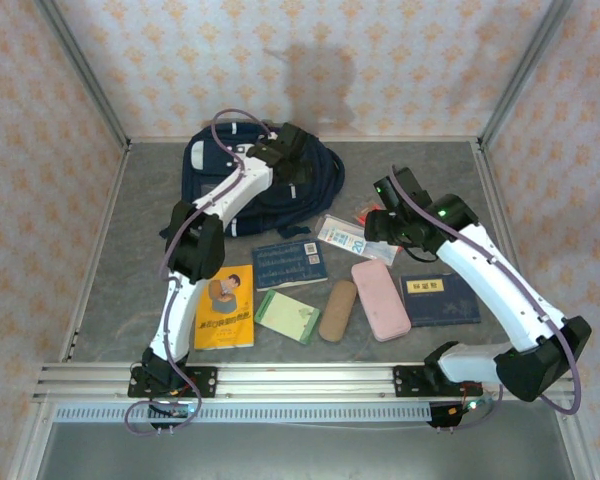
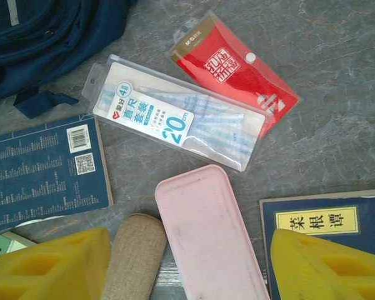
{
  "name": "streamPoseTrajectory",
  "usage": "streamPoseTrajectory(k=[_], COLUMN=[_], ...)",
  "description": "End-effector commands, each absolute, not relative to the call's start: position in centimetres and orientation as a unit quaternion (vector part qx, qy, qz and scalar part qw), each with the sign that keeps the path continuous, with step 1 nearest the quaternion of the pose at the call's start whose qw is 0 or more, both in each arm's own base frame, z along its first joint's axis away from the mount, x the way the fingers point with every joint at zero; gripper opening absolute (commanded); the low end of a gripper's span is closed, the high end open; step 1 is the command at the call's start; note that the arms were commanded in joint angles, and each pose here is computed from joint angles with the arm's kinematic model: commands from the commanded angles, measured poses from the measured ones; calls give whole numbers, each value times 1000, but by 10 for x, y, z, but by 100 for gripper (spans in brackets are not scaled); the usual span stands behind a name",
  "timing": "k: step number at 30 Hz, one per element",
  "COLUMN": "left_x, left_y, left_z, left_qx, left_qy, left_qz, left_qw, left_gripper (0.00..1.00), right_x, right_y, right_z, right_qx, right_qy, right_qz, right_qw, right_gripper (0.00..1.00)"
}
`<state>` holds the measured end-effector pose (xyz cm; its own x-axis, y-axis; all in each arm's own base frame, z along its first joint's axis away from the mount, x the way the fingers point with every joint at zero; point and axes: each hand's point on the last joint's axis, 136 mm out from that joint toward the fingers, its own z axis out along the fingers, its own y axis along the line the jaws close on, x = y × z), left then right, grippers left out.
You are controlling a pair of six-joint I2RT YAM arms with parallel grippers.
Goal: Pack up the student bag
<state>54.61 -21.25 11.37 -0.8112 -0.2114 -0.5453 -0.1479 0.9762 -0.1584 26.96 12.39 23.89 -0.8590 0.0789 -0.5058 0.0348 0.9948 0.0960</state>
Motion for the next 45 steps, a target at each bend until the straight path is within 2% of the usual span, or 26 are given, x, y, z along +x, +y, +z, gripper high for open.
streamPoseTrajectory(k=[1, 6, 10, 12, 14, 18, 24, 28, 34, 41, 45], left_x=[568, 582, 587, 588, 588, 587, 577, 563, 532, 490, 468], left_y=[-208, -231, -241, -247, -247, -239, -224, -219, -207, -205, -208], left_z=[116, 99, 83, 81, 84, 106, 171, 216, 259, 291, 303], left_qx=[-115, -101, -93, -89, -82, -75, -61, -43, -7, 51, 87], left_qy=[940, 939, 941, 941, 941, 939, 929, 921, 919, 916, 912], left_qz=[-54, -100, -122, -138, -143, -145, -149, -157, -148, -148, -158], left_qw=[317, 314, 301, 297, 297, 303, 334, 355, 365, 368, 369], left_gripper=[78, 71, 60, 48, 30, 0, 0, 0, 0, 0, 0], right_x=[264, 255, 251, 251, 253, 259, 274, 287, 318, 377, 411], right_y=[121, 123, 122, 121, 121, 123, 132, 138, 149, 165, 175], right_z=[235, 219, 214, 213, 212, 213, 225, 237, 260, 268, 268], right_qx=[34, 27, 22, 21, 19, 21, 28, 37, 45, 155, 171], right_qy=[967, 973, 975, 975, 974, 971, 964, 956, 945, 926, 915], right_qz=[40, 44, 43, 41, 39, 40, 57, 70, 90, 215, 252], right_qw=[251, 223, 216, 218, 222, 234, 257, 282, 310, 271, 265], right_gripper=[68, 60, 54, 51, 46, 43, 44, 52, 57, 80, 94])
